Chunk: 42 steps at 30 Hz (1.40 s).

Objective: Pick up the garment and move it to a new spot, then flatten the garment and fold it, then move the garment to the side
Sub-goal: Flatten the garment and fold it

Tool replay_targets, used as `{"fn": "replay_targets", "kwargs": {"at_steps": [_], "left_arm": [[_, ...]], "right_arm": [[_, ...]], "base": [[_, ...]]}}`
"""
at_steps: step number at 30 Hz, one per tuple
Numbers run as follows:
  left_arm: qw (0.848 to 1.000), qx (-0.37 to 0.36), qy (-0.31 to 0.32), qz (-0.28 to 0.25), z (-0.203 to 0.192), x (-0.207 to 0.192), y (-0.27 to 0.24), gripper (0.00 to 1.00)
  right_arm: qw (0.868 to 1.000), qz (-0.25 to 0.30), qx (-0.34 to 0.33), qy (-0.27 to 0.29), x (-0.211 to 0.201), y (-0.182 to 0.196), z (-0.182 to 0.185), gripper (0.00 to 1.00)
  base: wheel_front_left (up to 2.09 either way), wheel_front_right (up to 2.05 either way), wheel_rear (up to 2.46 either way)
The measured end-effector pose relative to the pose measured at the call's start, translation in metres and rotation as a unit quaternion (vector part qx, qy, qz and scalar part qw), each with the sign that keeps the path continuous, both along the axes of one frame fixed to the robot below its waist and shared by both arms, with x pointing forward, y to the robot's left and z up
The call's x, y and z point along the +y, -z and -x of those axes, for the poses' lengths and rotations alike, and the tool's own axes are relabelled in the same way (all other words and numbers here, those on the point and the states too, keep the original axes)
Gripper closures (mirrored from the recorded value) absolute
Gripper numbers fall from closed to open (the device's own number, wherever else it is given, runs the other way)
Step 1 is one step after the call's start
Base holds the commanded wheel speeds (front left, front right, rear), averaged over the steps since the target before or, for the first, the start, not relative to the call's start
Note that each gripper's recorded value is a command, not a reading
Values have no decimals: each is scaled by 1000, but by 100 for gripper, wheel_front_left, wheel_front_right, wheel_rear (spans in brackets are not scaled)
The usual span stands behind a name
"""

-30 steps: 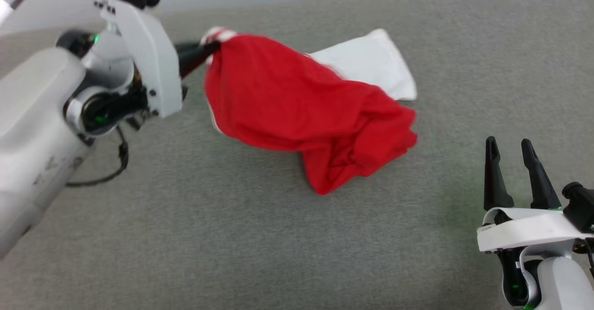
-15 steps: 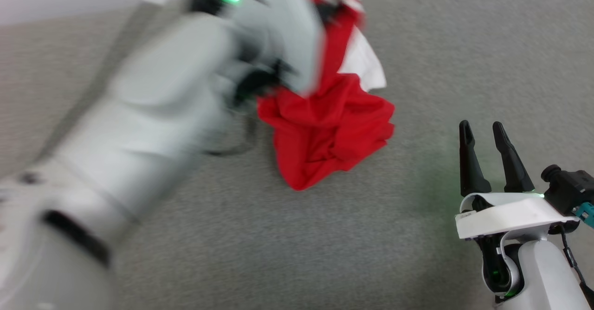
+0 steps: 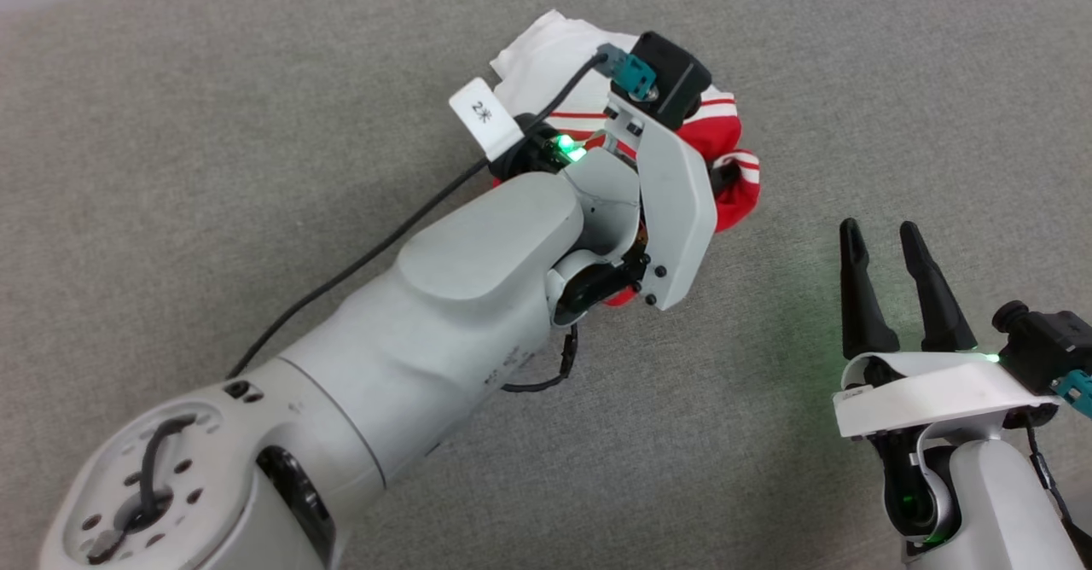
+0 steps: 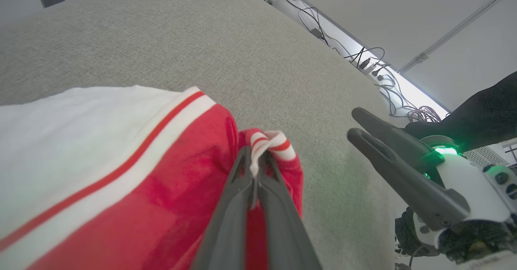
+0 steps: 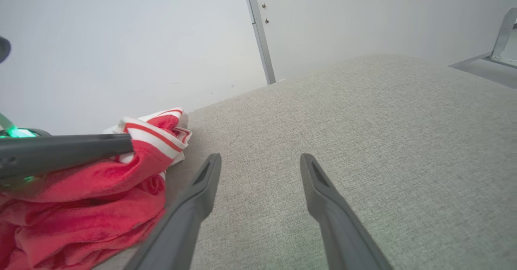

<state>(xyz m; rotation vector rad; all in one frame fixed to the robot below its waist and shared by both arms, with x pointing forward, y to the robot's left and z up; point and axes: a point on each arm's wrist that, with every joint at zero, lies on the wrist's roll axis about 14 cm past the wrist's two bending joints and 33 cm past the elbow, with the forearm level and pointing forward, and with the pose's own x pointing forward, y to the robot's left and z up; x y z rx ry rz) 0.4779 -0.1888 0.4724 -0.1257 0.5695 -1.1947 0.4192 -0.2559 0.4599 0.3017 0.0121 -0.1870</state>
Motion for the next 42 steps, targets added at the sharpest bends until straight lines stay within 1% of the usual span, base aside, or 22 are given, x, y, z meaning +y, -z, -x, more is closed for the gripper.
{"fn": "replay_targets", "kwargs": {"at_steps": [1,2,5,8,11,14,16,19,23,28,33,35,36,39,40,42], "left_arm": [[1000,1,1,-1,1,0,1,20],[1000,5,2,0,2,0,0,0],[1000,16,6,16,5,-1,-12,0],[1000,-8,1,22,-10,10,-37,0],[999,-33,-10,5,-31,29,-53,0],[998,-51,-24,-26,-54,51,-61,0],[997,-51,-32,-57,-67,66,-55,0],[994,-32,-44,-97,-81,83,-37,0],[988,10,-51,-144,-92,100,-10,0],[982,58,-53,-172,-100,106,17,0],[976,99,-31,-189,-94,100,37,0],[977,111,-29,-183,-93,98,38,56],[977,115,-28,-178,-93,96,36,60],[976,130,-20,-172,-87,93,30,67],[975,136,-15,-174,-84,94,30,68],[974,148,-9,-169,-78,93,27,67]], "right_arm": [[1000,2,1,2,-1,0,0,0],[1000,4,0,2,-2,0,0,0],[1000,5,1,-1,0,2,-2,0],[1000,0,-1,-12,8,2,-7,0],[1000,-4,-4,-21,15,2,-12,0],[1000,-9,-3,-27,20,4,-14,0],[999,-11,-1,-31,22,6,-15,0],[999,-17,4,-30,22,10,-15,0],[1000,-22,0,-22,17,8,-16,0],[1000,-24,0,2,1,8,-12,0],[1000,-20,9,21,-12,12,-4,0],[999,-17,11,27,-16,12,-2,0],[999,-17,11,29,-17,12,-1,0],[999,-18,9,30,-18,10,0,0],[999,-18,8,28,-17,10,0,0],[999,-20,6,25,-14,9,-1,0]], "base": [[0,0,0],[0,0,0],[0,0,0],[0,0,0],[0,0,0],[0,0,0],[0,0,0],[0,0,0],[0,0,0],[0,0,0],[0,0,0],[0,0,0],[0,0,0],[0,0,0],[0,0,0],[0,0,0]]}}
